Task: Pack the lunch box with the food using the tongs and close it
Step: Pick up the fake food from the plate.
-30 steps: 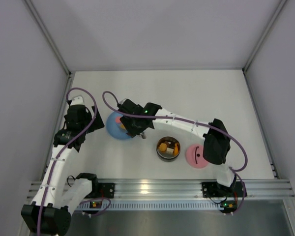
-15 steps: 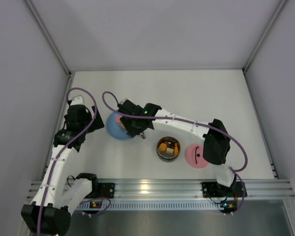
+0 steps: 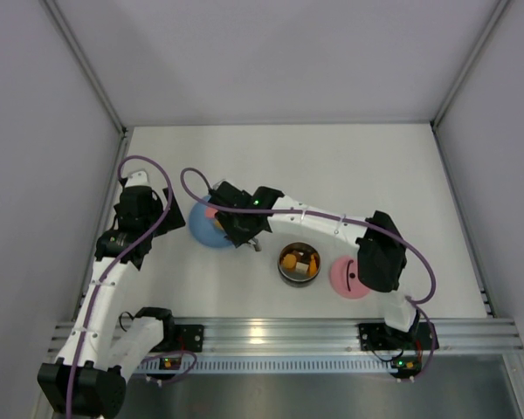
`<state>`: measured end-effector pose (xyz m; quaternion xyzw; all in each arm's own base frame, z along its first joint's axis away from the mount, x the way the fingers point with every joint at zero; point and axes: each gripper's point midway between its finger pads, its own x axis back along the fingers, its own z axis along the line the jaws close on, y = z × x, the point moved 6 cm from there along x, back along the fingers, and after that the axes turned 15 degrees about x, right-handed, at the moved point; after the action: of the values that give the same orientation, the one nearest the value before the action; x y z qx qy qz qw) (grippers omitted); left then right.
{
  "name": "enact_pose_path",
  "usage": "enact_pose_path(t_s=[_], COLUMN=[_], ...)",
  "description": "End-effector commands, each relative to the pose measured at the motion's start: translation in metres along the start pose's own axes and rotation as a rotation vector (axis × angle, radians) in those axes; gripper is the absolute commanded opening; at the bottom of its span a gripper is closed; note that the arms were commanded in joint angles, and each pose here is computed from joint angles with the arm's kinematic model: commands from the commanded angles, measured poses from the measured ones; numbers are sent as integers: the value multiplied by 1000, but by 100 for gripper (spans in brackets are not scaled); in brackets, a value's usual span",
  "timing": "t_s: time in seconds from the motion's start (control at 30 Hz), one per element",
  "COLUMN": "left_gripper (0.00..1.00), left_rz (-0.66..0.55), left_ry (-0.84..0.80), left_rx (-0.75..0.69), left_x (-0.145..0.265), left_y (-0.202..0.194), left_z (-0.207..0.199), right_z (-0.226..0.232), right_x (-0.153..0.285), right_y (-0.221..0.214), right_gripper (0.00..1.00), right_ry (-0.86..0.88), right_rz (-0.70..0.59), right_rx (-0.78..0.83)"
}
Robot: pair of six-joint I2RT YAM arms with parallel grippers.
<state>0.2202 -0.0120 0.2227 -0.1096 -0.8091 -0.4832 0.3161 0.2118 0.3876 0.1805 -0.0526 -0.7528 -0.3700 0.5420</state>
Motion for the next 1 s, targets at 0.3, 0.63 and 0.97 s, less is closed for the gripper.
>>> enact_pose_path(t_s=[0.3,0.63,0.97], left_gripper=[99,99,99], left_rz=[-15,-18,-13], left_ry=[-5,-7,-11], left_rx=[-5,-4,-7], left_x=[0,0,0], left_y=[2,2,1], left_z=[-1,-1,-2], right_z=[1,-18,-36], right_x=[31,88,144], right_y=[13,22,-15], right_gripper=[27,27,27], right_ry=[-12,-40,-51], right_rz=[-107,-207,-240], right_rx=[-10,-31,-73])
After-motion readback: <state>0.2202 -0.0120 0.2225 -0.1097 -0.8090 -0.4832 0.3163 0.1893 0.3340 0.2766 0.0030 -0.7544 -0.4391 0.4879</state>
